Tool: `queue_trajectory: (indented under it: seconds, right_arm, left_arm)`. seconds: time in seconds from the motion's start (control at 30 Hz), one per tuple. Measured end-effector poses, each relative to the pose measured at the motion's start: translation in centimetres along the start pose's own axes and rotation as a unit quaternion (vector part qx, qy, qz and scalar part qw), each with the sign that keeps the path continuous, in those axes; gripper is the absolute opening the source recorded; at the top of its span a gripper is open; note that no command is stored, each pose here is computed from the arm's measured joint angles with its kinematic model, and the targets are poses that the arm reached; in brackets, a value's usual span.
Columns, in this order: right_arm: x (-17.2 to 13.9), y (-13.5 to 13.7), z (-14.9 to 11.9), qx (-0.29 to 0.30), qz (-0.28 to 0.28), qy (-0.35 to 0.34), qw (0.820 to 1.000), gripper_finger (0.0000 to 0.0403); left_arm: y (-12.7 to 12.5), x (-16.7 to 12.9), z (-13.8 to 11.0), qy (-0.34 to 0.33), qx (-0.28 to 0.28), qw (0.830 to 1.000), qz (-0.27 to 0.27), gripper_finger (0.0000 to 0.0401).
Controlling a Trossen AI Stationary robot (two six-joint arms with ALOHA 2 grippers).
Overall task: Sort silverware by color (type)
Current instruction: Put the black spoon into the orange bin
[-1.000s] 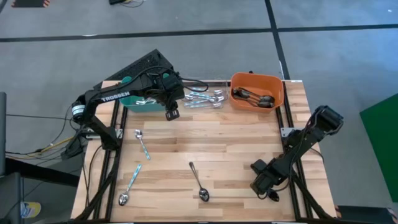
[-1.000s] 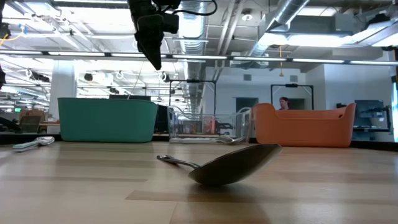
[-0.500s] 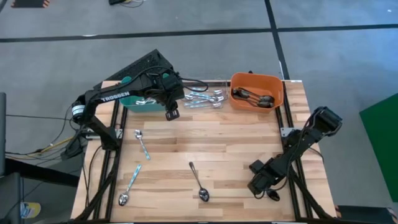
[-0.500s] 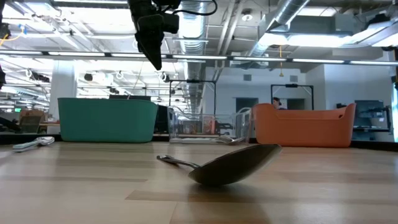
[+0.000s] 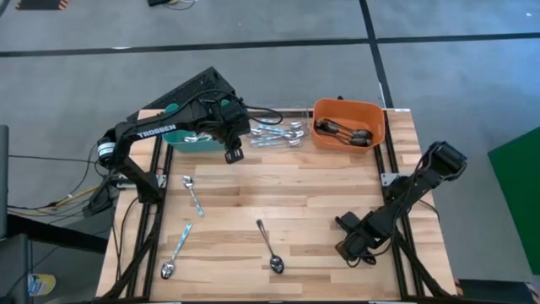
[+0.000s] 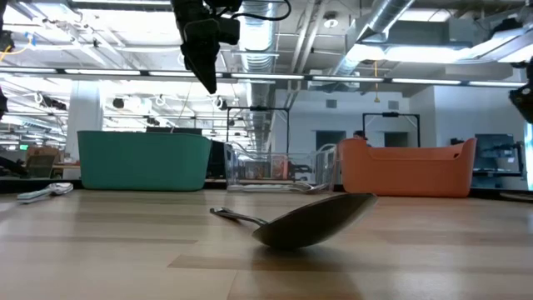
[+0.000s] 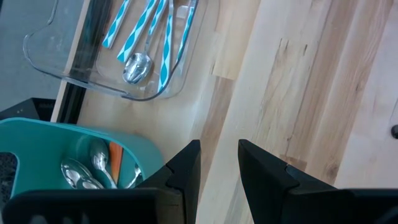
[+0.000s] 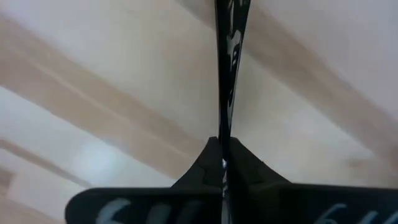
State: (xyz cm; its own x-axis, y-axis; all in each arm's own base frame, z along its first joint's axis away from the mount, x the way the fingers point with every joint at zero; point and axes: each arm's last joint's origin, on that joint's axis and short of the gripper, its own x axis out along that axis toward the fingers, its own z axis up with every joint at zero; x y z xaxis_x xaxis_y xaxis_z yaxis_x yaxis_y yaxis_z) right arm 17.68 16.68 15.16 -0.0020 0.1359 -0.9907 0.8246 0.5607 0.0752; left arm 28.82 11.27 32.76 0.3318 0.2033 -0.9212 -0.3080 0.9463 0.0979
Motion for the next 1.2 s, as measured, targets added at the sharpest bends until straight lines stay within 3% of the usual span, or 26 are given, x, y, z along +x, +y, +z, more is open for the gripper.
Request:
queue_trajectory:
  seconds: [0.37,0.7,1.03,1.2]
  right_arm:
    - [-3.9,-1.1,1.0,0.003,0.074,-0.100,0.992,0.0012]
    - [-8.6,-3.4,5.5,0.018,0.124,-0.262,0.957,0.0012]
    - [-12.6,-6.9,11.9,-0.010,0.100,-0.379,0.920,0.0012]
    - [-14.3,-9.6,15.0,-0.018,0.058,-0.432,0.900,0.0013]
  left_arm:
    - [0.0,0.0,0.0,-0.001,0.000,1.000,-0.001,0.0096]
    - [0.1,-0.1,1.1,-0.059,-0.007,0.998,0.004,0.0096]
    - [0.1,-0.1,1.0,-0.053,-0.018,0.998,0.004,0.0096]
    - [0.1,0.0,0.9,-0.049,-0.022,0.999,0.003,0.0096]
